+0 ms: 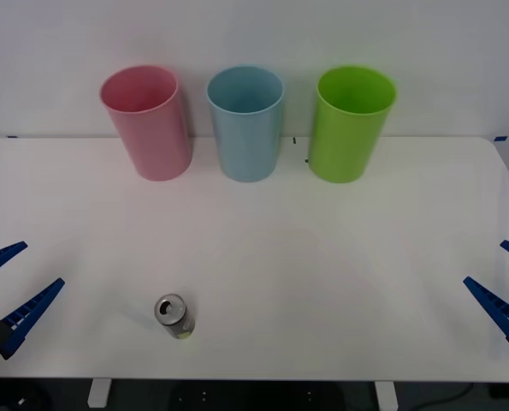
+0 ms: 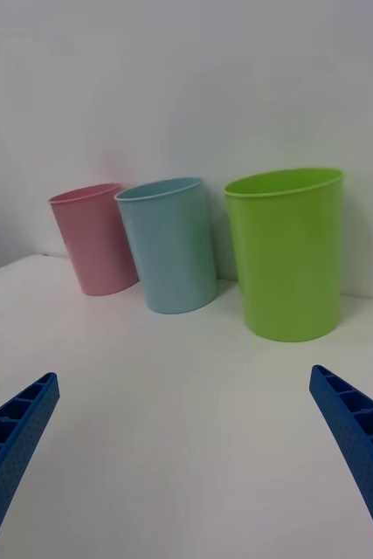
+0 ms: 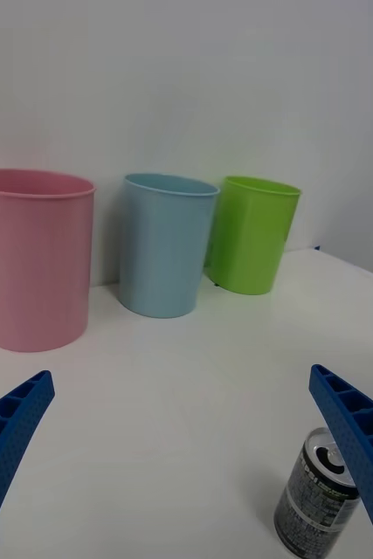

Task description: Grasp the object on the table and drop it into the matching bin: aluminum can to the light blue bin, PET bottle to the pink bin.

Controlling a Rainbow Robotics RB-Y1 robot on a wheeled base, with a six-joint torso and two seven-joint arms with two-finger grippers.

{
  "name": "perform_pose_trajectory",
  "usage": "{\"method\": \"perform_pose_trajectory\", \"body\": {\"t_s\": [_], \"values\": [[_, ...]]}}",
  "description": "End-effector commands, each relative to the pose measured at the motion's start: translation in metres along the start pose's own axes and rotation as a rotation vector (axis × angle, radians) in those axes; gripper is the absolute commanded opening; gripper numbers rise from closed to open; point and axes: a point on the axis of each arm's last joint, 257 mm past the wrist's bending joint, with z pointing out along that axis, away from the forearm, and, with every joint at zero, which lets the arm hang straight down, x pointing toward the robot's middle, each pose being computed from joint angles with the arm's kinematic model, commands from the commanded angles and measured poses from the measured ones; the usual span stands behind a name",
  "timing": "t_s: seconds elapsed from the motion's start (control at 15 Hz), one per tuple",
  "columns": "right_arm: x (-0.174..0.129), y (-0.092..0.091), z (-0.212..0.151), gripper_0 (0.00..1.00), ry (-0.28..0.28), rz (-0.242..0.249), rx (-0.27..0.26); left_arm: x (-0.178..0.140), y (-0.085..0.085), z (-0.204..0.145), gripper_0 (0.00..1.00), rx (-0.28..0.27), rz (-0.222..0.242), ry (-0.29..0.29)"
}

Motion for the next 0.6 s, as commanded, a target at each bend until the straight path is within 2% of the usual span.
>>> {"method": "perform_pose_trajectory", "body": {"t_s": [0.07,0.13,0.27,0.6], "values": [[0.000,0.000,0.000,1.00,0.000,0.000,0.000,0.000,0.000,0.000,1.00,0.000,0.000,0.000],[0.000,0.000,0.000,1.00,0.000,0.000,0.000,0.017,-0.001,-0.008,1.00,-0.016,-0.021,0.035],[0.000,0.000,0.000,1.00,0.000,0.000,0.000,0.023,-0.001,-0.006,1.00,-0.014,0.008,0.067],[0.000,0.000,0.000,1.00,0.000,0.000,0.000,0.023,0.000,-0.010,1.00,-0.015,0.018,0.075]]}}
